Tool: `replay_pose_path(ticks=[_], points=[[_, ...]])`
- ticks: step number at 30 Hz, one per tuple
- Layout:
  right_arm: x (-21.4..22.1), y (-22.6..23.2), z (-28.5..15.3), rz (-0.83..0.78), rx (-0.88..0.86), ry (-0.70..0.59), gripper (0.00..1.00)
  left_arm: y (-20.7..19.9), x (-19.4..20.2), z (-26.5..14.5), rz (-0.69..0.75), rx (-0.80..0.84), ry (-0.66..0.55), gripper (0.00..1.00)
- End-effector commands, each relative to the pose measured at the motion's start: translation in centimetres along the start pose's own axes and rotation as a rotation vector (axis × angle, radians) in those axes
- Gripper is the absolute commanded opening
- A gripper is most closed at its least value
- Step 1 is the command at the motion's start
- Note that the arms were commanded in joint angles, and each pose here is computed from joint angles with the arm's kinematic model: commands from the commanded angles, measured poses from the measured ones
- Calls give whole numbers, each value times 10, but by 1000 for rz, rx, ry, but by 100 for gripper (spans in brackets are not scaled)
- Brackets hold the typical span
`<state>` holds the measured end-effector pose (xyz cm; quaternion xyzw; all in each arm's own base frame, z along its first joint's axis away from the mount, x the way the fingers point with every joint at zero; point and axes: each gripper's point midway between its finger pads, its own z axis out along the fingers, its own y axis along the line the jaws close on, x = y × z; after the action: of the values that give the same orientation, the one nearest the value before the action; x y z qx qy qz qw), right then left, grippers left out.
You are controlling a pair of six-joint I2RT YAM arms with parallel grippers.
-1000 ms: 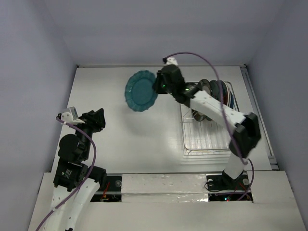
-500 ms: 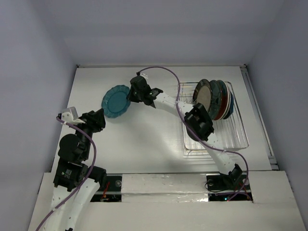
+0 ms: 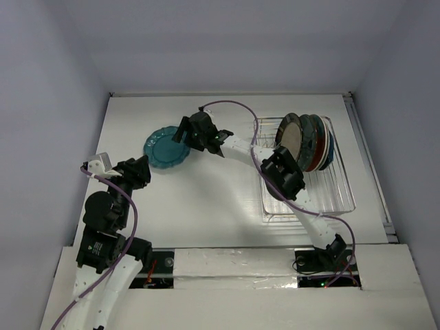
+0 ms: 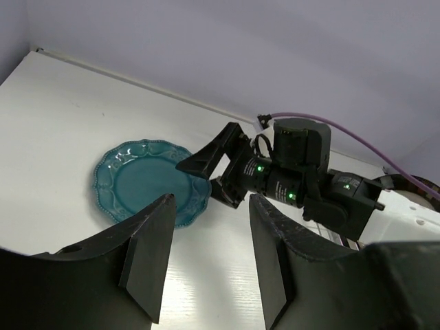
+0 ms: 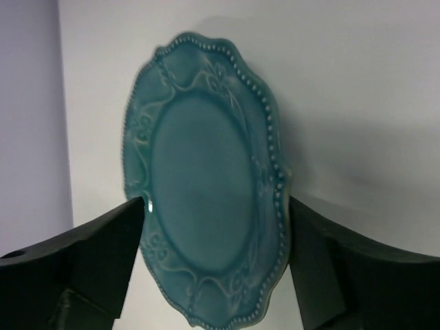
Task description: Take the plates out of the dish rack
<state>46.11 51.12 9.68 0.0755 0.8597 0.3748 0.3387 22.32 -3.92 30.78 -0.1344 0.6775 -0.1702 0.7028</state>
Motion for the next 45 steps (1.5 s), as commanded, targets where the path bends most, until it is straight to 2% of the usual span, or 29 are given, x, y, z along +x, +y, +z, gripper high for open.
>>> replay_pose_path(ticks=[1,2,5,11,15,17,18,19,20,21,22,23,24,26,27,29,30,32,34,35,38,40,43,45], points=[[-22,45,-24,6,-131,-43,86,-4,-1,3,-7,16,-10,44],[-20,44,-26,3,-124,-37,92,-3,0,3,-6,15,-9,44],[-15,29,-28,-16,-71,-26,100,-3,1,4,-4,14,-6,44],[-27,13,-44,-80,28,-71,100,-3,0,3,-6,14,-7,44],[-45,18,-77,-117,34,-131,100,-3,0,3,-5,14,-7,44],[-67,36,-110,-155,4,-193,98,-4,-1,3,-7,15,-10,44],[-64,24,-118,-175,36,-193,95,-3,0,3,-6,15,-9,44],[-69,22,-130,-195,48,-210,90,-3,1,4,-6,14,-7,44],[-86,35,-162,-211,34,-254,67,-3,1,4,-6,14,-6,44],[-84,13,-174,-263,108,-267,47,-3,1,4,-5,14,-7,44],[-89,5,-191,-284,141,-291,22,-3,0,3,-5,15,-10,44],[-108,14,-233,-290,135,-361,0,-4,-1,3,-6,16,-11,44],[-117,0,-255,-328,200,-409,0,-4,-1,3,-6,17,-13,44],[-112,-44,-287,-371,311,-394,0,-3,0,4,-5,15,-10,44],[-127,-47,-324,-371,329,-451,0,-3,1,4,-5,15,-9,44],[-121,-92,-352,-387,449,-430,0,-3,1,4,-3,15,-9,44],[-128,-97,-378,-373,460,-470,0,-4,0,4,-4,16,-11,44],[-120,-126,-399,-357,540,-463,1,-3,1,4,-5,14,-7,44],[-118,-131,-423,-338,545,-493,15,-3,2,5,-3,12,-3,44],[-121,-144,-432,-324,589,-503,33,-3,1,5,-2,13,-5,44],[-131,-169,-447,-305,625,-512,56,-3,3,6,-1,11,1,44],[-135,-175,-448,-308,625,-509,57,-3,3,6,-1,9,4,44],[-138,-169,-431,-328,573,-461,56,-3,3,7,-1,9,4,44],[-139,-173,-418,-334,598,-425,55,-3,4,6,-1,9,4,44]])
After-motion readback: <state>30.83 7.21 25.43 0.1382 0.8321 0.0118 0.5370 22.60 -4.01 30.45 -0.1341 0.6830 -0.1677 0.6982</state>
